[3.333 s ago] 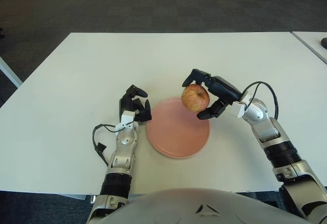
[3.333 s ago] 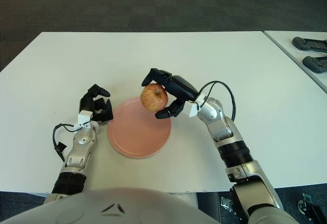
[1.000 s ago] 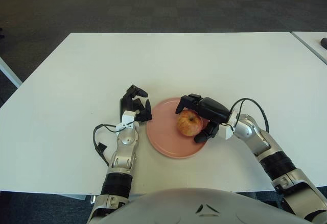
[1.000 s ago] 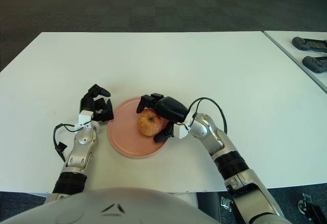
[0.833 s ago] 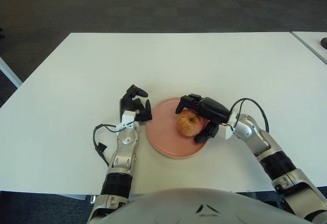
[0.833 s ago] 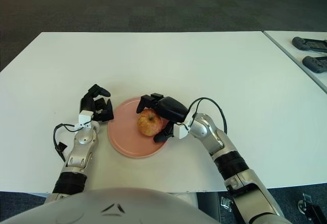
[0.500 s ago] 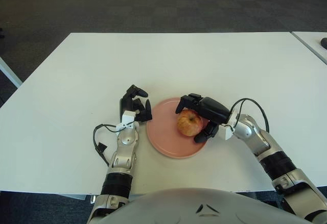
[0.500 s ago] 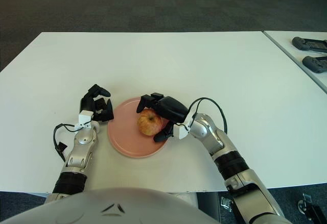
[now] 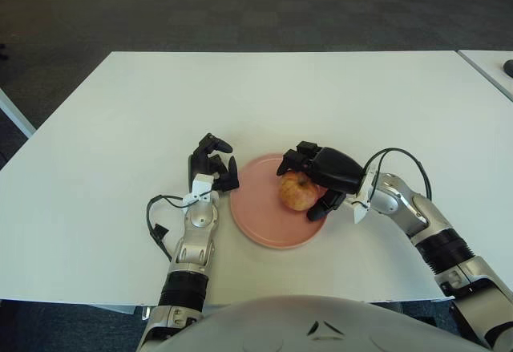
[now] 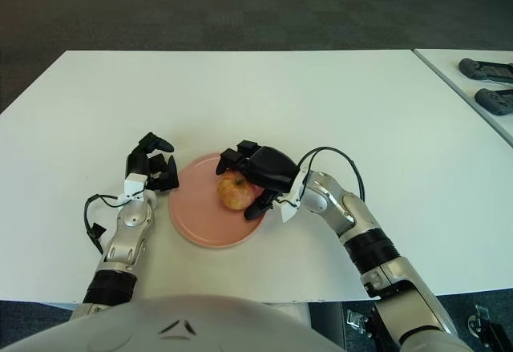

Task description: Put the apple into the plate.

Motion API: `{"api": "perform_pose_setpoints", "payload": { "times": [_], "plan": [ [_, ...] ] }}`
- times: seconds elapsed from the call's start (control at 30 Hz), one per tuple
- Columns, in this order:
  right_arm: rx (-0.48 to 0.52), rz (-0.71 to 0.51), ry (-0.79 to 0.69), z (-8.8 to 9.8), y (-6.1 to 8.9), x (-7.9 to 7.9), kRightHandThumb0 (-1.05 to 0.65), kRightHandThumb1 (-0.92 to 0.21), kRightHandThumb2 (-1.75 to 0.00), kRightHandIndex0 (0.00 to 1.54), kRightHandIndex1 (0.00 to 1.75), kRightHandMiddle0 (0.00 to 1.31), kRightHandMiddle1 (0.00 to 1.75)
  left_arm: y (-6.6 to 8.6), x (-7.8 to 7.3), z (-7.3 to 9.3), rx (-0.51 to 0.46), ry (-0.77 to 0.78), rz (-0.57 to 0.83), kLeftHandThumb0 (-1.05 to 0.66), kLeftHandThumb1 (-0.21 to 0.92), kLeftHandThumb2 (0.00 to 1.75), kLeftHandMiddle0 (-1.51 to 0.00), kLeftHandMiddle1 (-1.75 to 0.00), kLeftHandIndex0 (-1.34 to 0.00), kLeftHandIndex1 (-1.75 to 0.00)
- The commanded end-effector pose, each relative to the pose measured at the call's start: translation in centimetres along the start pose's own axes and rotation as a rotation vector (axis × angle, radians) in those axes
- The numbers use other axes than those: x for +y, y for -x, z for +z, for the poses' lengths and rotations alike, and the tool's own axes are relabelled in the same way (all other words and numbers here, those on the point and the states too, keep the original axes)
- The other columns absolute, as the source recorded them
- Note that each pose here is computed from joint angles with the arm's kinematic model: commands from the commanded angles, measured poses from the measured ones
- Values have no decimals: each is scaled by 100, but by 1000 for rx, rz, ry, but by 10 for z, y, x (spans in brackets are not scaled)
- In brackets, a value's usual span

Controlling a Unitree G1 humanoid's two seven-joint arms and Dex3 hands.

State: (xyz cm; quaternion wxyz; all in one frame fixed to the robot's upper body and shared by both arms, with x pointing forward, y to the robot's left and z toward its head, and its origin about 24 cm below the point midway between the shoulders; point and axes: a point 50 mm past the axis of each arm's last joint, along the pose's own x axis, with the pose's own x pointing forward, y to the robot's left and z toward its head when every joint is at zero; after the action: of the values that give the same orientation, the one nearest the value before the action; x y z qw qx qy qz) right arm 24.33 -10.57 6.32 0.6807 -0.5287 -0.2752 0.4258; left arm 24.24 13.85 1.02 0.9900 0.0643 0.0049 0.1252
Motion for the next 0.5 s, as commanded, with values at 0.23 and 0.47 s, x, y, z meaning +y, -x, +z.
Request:
{"api": "perform_pose_setpoints", "payload": {
  "times": [0.23,0.47],
  "plan": [
    [51,82,72,-3,2,-4,-98,-92,-66,8,10,0,57,-1,1,-1,-1,-23,10,-54,16,151,-124,-175,-74,-175],
    [60,92,82,-2,5,-7,-101,-92,-70,5,5,0,48,-1,1,-1,0,-23,9,-54,16,151,-125,-175,-74,-175]
  ]
}}
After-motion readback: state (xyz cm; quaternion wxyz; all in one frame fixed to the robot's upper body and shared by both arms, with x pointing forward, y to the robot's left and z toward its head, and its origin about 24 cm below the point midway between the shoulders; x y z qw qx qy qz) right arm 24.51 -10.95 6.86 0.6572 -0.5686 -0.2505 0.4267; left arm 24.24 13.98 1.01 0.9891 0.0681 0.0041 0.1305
